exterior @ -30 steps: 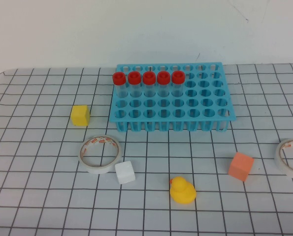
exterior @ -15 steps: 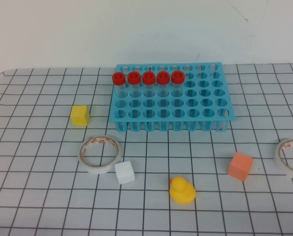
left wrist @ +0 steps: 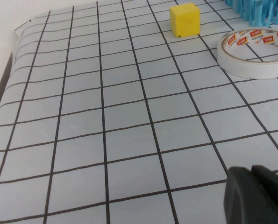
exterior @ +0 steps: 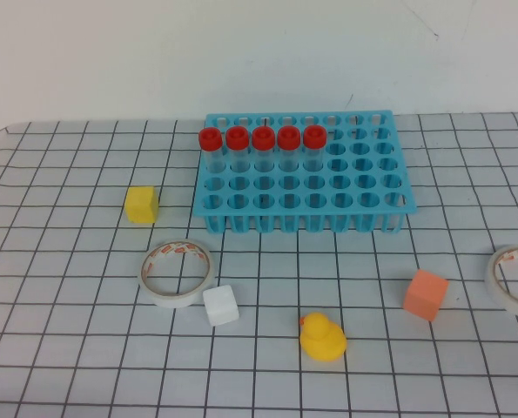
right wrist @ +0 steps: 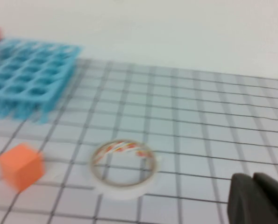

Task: Place the test tubes

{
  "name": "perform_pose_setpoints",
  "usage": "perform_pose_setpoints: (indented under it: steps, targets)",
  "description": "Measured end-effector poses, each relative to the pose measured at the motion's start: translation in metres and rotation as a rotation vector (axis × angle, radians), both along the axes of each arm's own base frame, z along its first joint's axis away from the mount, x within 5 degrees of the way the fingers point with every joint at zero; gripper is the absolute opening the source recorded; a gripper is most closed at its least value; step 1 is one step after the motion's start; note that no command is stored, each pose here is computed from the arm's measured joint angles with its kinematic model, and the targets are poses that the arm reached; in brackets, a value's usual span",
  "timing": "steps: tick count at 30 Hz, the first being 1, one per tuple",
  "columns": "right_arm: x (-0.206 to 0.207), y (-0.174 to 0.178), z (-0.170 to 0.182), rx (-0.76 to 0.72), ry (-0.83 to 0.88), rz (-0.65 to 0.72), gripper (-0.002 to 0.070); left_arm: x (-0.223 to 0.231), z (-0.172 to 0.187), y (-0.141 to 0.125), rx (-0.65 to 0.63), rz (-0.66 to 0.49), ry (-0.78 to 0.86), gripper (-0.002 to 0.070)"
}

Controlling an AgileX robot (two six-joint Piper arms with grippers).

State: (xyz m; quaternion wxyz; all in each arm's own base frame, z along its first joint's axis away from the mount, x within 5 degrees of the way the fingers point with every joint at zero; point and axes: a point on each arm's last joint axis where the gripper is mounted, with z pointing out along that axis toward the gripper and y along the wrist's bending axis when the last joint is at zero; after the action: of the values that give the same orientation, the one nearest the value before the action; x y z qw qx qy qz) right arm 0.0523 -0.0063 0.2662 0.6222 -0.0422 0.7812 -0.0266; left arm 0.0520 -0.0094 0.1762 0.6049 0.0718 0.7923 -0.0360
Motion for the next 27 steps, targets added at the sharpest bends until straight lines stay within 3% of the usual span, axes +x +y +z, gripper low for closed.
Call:
perform_pose_setpoints:
  steps: [3, 10, 20, 25, 27]
  targets:
    - [-0.001, -0.003, 0.001, 0.023, -0.014, -0.065, -0.0001, 0.0, 0.0, 0.0, 0.0, 0.0, 0.0, -0.0001]
    - [-0.001, -0.003, 0.002, 0.026, -0.024, -0.072, -0.0001, 0.0, 0.0, 0.0, 0.0, 0.0, 0.0, -0.0001]
    - [-0.002, -0.003, -0.002, -0.212, -0.003, -0.05, -0.0001, 0.0, 0.0, 0.0, -0.002, 0.0, 0.0, -0.0001]
    - [-0.004, -0.002, -0.011, -0.236, 0.006, -0.051, -0.0001, 0.0, 0.0, 0.0, -0.002, 0.0, 0.0, -0.0001]
    - [-0.004, -0.002, -0.03, -0.214, 0.035, -0.053, -0.0001, 0.0, 0.0, 0.0, -0.002, 0.0, 0.0, -0.0001]
